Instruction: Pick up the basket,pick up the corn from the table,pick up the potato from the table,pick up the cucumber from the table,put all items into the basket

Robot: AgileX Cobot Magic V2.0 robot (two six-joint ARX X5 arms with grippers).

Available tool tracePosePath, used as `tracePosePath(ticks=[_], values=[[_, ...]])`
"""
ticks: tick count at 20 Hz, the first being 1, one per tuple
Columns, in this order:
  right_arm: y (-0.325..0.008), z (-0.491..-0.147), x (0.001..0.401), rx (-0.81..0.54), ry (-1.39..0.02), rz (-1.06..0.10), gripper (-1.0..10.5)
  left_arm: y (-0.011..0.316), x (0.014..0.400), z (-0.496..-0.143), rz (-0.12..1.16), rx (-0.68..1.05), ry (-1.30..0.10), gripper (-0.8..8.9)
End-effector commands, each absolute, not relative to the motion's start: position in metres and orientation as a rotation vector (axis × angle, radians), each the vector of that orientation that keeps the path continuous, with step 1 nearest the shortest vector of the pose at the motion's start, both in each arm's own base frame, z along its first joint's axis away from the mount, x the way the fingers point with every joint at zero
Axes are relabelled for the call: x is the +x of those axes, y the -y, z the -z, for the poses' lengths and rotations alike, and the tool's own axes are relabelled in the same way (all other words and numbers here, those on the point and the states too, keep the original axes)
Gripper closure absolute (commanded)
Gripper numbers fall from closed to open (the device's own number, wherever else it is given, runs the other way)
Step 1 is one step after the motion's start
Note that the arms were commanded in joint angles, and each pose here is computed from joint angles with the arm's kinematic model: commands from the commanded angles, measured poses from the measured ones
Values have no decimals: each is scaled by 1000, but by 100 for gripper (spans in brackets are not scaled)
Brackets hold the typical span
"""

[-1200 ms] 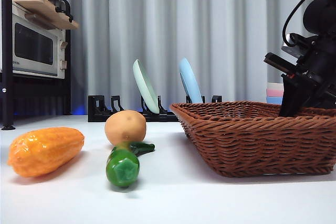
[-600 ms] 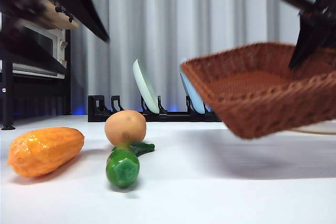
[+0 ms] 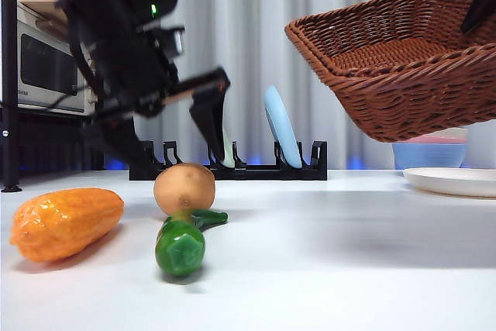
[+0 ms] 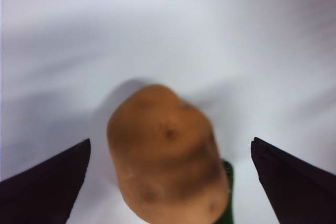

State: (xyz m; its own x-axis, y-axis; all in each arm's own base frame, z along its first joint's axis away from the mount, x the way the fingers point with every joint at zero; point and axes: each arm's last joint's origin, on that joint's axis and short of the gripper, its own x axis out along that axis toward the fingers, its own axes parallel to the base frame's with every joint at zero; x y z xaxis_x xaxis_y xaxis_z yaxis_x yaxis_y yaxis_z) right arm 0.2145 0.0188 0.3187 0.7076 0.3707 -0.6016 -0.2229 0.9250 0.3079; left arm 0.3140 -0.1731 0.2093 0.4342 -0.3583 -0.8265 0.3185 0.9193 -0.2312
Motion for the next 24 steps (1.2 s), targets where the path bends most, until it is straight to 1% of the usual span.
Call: tracePosePath(ticks=[1,2,3,4,6,7,10,13,16,19,22,24], values=[[-18,-325,214,222,-680,-341,963,177,318,-194,417,-27,-1075,220],[-18,-325,214,222,-681,-340,963,177,319,-190,415,-25,-1083,221],[-18,-325,213,222,-682,-340,963,177,319,-190,418,-20,-1082,260],[-18,-325,213,222,-682,-340,963,180,319,-190,435,-3,-1071,387],[-18,-325,213,222,-683,-340,963,182,318,-191,460,23,-1053,749],[-18,-325,213,222,-683,-340,963,182,318,-191,465,33,-1050,821],[-18,-325,214,222,-682,-340,963,186,316,-195,487,47,-1029,821],[-19,-323,217,223,-684,-341,963,181,308,-222,498,34,-970,821],[-19,-317,226,245,-709,-337,963,167,283,-277,528,-1,-829,821],[-23,-307,238,264,-750,-345,963,157,242,-335,594,-66,-637,821],[-33,-296,252,287,-782,-362,963,164,208,-371,708,-124,-462,821],[-41,-289,257,306,-814,-374,962,180,194,-379,795,-131,-401,821]])
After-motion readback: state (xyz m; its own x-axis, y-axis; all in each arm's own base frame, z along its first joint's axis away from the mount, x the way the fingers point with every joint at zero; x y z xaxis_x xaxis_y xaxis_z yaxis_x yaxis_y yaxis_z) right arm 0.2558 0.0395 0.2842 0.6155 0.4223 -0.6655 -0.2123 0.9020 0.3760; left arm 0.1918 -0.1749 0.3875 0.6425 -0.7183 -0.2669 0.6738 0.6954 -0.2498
